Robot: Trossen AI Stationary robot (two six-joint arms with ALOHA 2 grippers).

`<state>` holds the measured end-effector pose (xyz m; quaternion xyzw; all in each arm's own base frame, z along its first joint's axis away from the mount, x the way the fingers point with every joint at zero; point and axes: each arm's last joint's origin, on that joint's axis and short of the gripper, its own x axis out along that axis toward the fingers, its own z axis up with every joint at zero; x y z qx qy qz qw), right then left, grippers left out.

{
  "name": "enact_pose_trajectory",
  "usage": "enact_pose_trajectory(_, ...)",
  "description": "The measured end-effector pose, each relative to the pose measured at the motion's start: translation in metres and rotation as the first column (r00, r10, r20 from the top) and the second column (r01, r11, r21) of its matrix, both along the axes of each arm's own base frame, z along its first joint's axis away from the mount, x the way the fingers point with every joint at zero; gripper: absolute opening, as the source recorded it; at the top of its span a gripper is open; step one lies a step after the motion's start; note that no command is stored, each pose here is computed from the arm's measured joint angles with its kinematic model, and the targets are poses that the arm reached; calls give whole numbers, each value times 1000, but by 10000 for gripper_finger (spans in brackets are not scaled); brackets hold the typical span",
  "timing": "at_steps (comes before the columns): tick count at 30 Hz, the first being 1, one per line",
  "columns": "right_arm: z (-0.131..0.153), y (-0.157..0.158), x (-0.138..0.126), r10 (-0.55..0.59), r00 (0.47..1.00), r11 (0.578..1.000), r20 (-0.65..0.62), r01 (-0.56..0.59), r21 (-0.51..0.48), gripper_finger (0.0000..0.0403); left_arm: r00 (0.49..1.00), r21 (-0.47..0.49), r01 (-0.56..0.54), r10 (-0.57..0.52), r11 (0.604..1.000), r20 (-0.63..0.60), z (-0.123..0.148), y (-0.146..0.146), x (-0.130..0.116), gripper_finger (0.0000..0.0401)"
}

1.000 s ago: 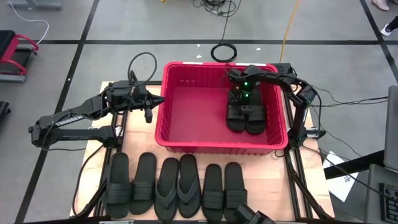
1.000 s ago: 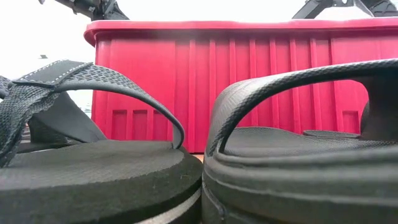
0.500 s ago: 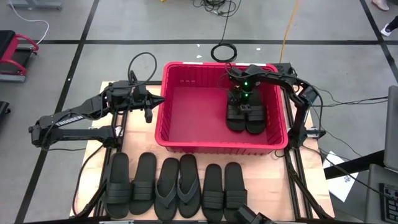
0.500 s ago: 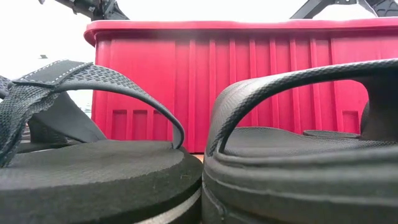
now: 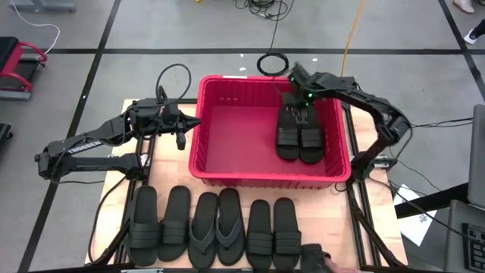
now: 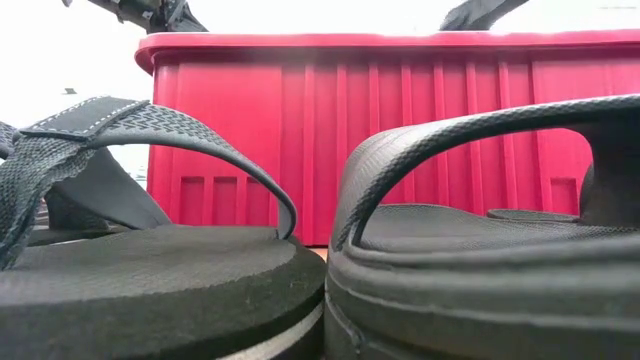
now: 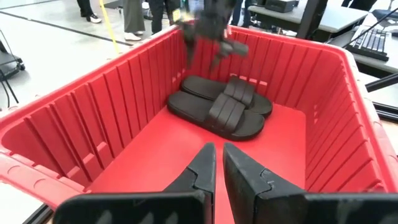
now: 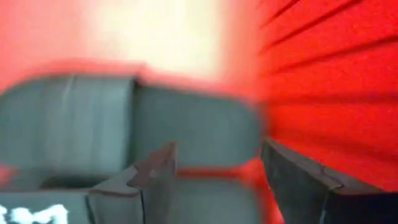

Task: Pick and place slides into bin
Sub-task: Put the slide into the bin

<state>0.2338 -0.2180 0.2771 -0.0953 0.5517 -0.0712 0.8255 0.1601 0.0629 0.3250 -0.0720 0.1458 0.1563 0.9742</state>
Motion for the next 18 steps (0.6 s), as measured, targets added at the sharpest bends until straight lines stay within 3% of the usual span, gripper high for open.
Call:
enact_pose_trajectory(2, 29, 0, 0, -25, 981, 993, 193, 47, -112, 209, 1000, -3, 9, -9, 1000, 1, 0, 0, 0, 26)
enact_pose_trajectory(4, 60, 1, -2, -26, 904, 981, 427, 105, -163, 193, 1000, -6, 20, -20, 1000, 2, 0, -1, 0, 26)
enact_pose_trajectory(6, 91, 2, -4, 8, 746, 983, 666, 117, -142, 171, 1000, -7, 24, -24, 1000, 3, 0, -1, 0, 26)
enact_pose_trajectory(8, 116, 5, -6, 77, 578, 990, 812, 49, -129, 137, 1000, -7, 23, -23, 1000, 3, 0, -1, 0, 26)
enact_pose_trajectory(10, 130, 7, -8, 119, 463, 992, 878, -19, -125, 86, 1000, -7, 24, -24, 1000, 2, 0, -1, 0, 26)
enact_pose_trajectory(13, 135, 9, -5, 159, 371, 975, 915, -205, -86, 15, 1000, 4, 29, -29, 1000, -1, 0, -1, 0, 26)
enact_pose_trajectory(16, 135, 11, 6, 176, 287, 893, 942, -450, -30, 9, 998, 20, 61, -61, 998, -5, 0, -1, 0, 26)
enact_pose_trajectory(18, 132, 14, 18, 146, 267, 850, 953, -527, 17, 3, 997, 32, 73, -73, 997, -8, 0, -2, 1, 26)
